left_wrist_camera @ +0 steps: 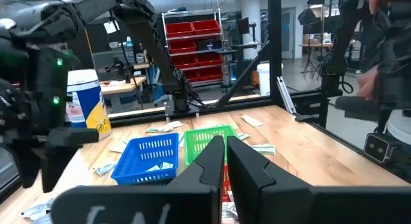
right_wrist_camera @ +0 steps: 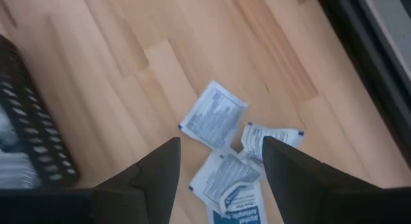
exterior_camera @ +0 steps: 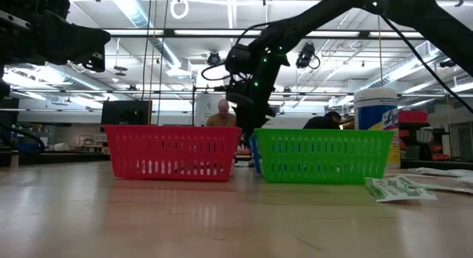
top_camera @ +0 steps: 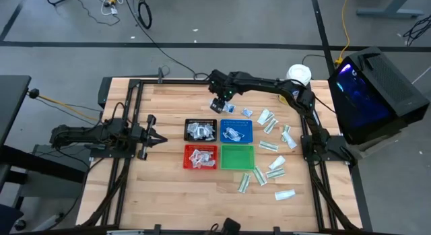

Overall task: Pick & Place First Aid Supplies
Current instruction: Put the blue alcohol pad into the blue bin

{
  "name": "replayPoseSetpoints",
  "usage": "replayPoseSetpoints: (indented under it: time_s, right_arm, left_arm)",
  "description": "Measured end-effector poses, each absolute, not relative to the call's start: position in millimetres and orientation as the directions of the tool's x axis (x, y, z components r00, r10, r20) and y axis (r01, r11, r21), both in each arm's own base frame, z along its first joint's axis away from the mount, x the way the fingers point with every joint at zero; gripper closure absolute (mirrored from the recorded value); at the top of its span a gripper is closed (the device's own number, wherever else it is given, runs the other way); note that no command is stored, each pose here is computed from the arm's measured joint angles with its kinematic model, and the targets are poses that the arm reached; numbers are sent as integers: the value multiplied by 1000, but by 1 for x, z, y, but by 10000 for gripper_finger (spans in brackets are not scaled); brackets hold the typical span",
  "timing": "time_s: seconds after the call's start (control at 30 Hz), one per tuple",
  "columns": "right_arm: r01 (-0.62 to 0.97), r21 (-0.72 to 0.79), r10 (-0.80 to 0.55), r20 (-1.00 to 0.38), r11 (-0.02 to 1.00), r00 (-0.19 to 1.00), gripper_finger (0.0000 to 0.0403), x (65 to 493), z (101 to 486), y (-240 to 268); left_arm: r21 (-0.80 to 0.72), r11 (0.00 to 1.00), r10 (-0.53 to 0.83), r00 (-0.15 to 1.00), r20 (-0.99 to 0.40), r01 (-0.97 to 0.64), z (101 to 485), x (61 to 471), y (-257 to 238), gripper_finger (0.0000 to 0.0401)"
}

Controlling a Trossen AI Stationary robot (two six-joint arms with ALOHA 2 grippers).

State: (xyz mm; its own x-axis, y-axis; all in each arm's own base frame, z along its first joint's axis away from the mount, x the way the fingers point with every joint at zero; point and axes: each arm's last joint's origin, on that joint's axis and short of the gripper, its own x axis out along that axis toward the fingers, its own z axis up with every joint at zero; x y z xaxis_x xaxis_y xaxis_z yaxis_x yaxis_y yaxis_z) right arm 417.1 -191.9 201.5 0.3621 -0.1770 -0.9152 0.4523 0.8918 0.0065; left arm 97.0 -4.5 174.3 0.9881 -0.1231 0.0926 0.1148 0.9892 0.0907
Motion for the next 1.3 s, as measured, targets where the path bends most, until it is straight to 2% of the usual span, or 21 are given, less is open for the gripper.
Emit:
replayPoseSetpoints:
  time_s: [0.43,0.8,1.1,1.3]
  right_arm:
    - [486,10,-197,-906,874,374,179,406,238,-193]
    - [559,53,-209,-895,828,393,179,400,243,-205]
    - [417,5,-201,-871,909,449,179,410,244,-196]
    - [301,-2,-137,-893,954,430,179,409,216,-186]
  left_arm:
    - [91,989,-123,988,93,115,174,97,-5,376]
    - [91,989,-123,988,93,114,174,97,-5,376]
    - [91,989,-123,988,93,115,174,97,-5,376]
    - [91,989,-123,988,93,115,174,97,-5,376]
